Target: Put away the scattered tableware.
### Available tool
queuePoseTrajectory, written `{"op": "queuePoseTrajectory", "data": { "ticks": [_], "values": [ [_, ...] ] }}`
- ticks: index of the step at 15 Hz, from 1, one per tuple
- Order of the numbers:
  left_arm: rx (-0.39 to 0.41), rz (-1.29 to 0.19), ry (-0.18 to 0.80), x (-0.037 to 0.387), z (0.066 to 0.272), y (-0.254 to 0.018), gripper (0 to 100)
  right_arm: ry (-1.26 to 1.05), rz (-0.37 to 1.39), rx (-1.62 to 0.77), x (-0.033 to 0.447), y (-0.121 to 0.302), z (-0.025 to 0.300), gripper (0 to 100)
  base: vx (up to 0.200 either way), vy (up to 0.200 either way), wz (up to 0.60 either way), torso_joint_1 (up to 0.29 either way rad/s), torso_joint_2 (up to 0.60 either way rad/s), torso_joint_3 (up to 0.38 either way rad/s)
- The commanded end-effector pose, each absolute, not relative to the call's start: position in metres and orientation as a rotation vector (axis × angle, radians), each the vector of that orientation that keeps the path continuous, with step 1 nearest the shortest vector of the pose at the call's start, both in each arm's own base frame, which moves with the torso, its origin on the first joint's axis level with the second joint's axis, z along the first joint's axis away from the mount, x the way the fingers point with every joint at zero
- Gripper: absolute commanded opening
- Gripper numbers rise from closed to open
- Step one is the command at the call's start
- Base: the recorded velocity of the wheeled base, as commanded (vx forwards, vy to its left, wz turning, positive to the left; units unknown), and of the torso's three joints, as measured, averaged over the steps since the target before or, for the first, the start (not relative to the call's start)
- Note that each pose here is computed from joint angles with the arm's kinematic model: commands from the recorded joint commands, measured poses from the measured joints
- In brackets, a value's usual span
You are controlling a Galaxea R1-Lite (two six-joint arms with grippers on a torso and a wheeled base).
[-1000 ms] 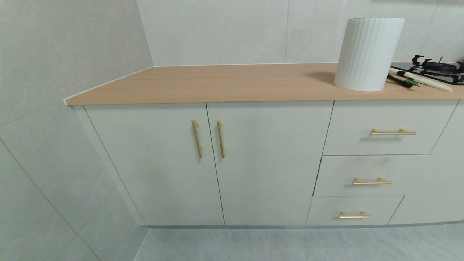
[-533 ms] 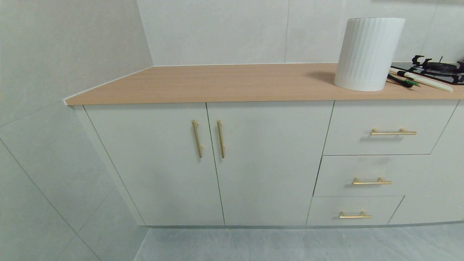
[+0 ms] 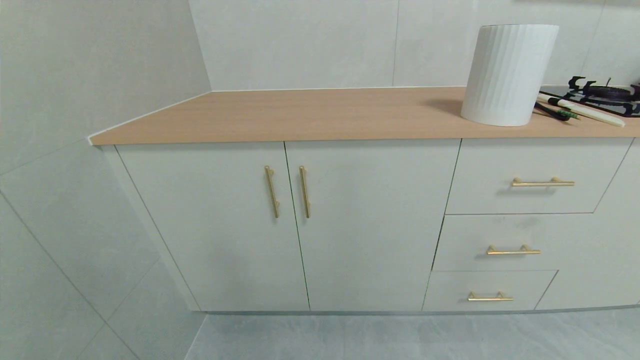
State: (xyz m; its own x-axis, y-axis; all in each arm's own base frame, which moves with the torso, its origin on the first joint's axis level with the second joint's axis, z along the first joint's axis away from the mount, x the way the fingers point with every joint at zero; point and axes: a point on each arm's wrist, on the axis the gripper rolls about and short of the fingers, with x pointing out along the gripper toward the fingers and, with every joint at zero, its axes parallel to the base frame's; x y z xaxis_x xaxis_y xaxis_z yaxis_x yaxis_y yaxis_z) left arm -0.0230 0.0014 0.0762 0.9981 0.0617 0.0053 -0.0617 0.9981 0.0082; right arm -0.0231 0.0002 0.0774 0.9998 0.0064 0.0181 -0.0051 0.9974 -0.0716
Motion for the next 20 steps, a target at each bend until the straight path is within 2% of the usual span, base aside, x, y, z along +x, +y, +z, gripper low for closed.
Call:
{"op": "queuePoseTrajectory", "data": {
  "ticks": [1, 5, 11, 20],
  "values": [
    [0.011, 0.061, -0.004, -0.0228, 0.076, 0.0014, 100, -0.016, 0.013, -0.077, -0.0226, 0.0004, 0.0774, 100, 0.0, 0.0, 0.0, 0.0, 0.0, 0.0],
    [-0.015, 0.063, -0.005, -0.0228, 0.076, 0.0015, 100, -0.017, 0.012, -0.074, -0.0227, 0.0003, 0.0774, 100, 0.0, 0.0, 0.0, 0.0, 0.0, 0.0],
    [-0.014, 0.061, -0.005, -0.0228, 0.076, 0.0014, 100, -0.019, 0.013, -0.06, -0.0227, 0.0004, 0.0776, 100, 0.0, 0.0, 0.0, 0.0, 0.0, 0.0],
    [-0.006, 0.061, -0.006, -0.0228, 0.0761, 0.0014, 100, -0.019, 0.009, -0.058, -0.0227, 0.0003, 0.0776, 100, 0.0, -0.2, 0.0, 0.001, 0.0, 0.002]
  ]
}}
